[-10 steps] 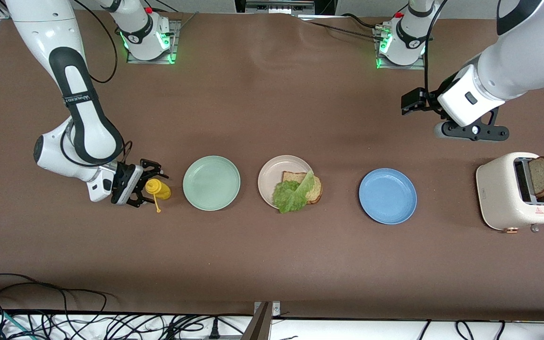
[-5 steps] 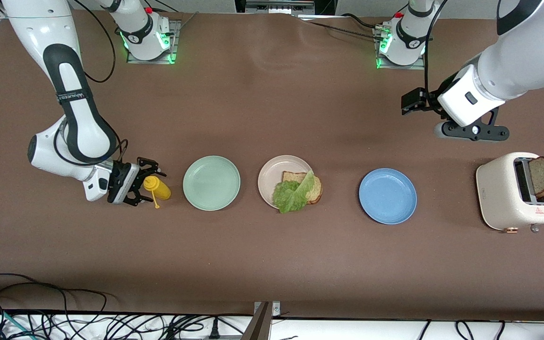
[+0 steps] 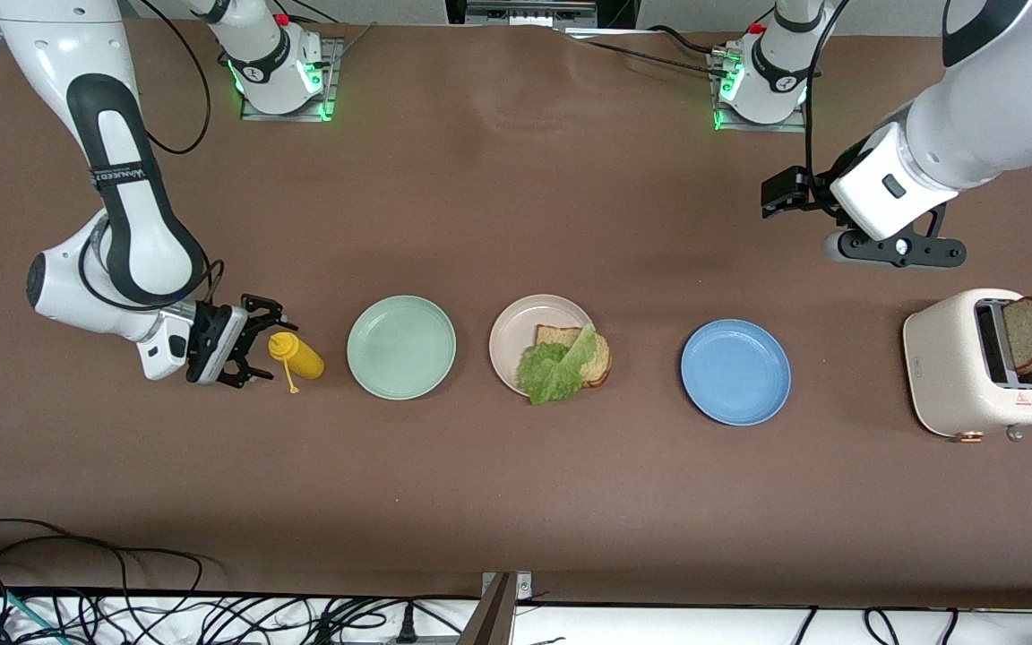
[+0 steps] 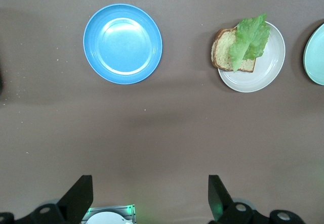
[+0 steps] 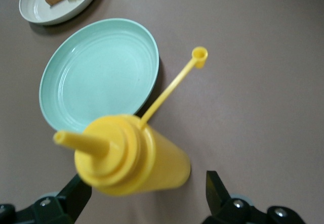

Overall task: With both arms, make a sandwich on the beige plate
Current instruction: 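Lower the yellow bottle onto the table and open the right gripper, then withdraw the right gripper away from the yellow bottle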

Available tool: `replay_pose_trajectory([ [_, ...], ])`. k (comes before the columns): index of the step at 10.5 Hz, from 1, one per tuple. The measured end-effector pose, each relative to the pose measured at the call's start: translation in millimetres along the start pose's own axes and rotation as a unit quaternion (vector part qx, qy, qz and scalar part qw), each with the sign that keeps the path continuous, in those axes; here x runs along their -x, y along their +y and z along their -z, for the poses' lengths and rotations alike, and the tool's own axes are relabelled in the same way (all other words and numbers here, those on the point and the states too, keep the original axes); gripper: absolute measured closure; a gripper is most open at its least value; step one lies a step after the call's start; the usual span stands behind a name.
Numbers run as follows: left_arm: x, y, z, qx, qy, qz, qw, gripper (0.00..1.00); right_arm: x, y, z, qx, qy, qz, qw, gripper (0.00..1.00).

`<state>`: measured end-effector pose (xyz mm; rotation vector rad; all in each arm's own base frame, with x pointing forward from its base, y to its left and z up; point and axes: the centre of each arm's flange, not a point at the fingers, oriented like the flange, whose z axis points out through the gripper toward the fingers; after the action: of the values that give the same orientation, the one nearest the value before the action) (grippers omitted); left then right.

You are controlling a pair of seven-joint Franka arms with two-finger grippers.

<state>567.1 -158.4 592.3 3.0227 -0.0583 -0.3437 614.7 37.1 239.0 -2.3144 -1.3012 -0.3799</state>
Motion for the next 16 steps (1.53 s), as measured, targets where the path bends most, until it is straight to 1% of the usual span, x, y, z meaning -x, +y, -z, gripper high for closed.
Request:
replay_pose_trajectory([
  [3, 0.0, 0.0, 0.0, 0.000, 0.000, 0.000, 1.000, 0.00, -5.6, -9.1, 24.0, -0.015, -0.032, -0.042, 0.999, 0.00],
  [6, 0.1, 0.0, 0.1, 0.000, 0.000, 0.000, 1.000, 0.00, -16.1, -22.5, 50.8, -0.021, -0.064, -0.096, 0.993, 0.00],
  [7, 0.0, 0.0, 0.1, 0.000, 0.000, 0.000, 1.000, 0.00, -19.7, -27.9, 61.5, -0.017, -0.083, -0.123, 0.989, 0.00],
  [8, 0.0, -0.1, 0.1, 0.000, 0.000, 0.000, 1.000, 0.00, -24.9, -33.8, 74.2, -0.005, -0.104, -0.153, 0.983, 0.00],
  [9, 0.0, -0.3, 0.1, 0.000, 0.000, 0.000, 1.000, 0.00, -35.3, -42.7, 86.8, 0.010, -0.115, -0.183, 0.976, 0.00],
  [10, -0.1, -0.5, 0.1, 0.000, 0.000, 0.000, 1.000, 0.00, -47.6, -52.5, 98.5, 0.022, -0.115, -0.210, 0.971, 0.00],
  [12, -0.1, -0.6, 0.1, 0.000, 0.000, 0.001, 1.000, 0.00, -57.3, -63.3, 126.0, 0.044, -0.110, -0.267, 0.956, 0.00],
  [13, -0.2, -0.9, 0.2, 0.000, 0.000, 0.001, 1.000, 0.00, -59.6, -66.8, 140.7, 0.059, -0.107, -0.303, 0.945, 0.00],
  [14, -0.3, -1.1, 0.2, 0.000, 0.000, 0.001, 1.000, 0.00, -62.6, -70.7, 156.8, 0.083, -0.107, -0.339, 0.931, 0.00],
  [15, -0.3, -1.2, 0.2, 0.000, 0.000, 0.001, 1.000, 0.00, -66.6, -76.7, 172.7, 0.107, -0.112, -0.375, 0.914, 0.00],
  [16, -0.3, -1.3, 0.2, 0.000, 0.000, 0.001, 1.000, 0.00, -72.6, -85.0, 188.5, 0.118, -0.121, -0.413, 0.895, 0.00],
])
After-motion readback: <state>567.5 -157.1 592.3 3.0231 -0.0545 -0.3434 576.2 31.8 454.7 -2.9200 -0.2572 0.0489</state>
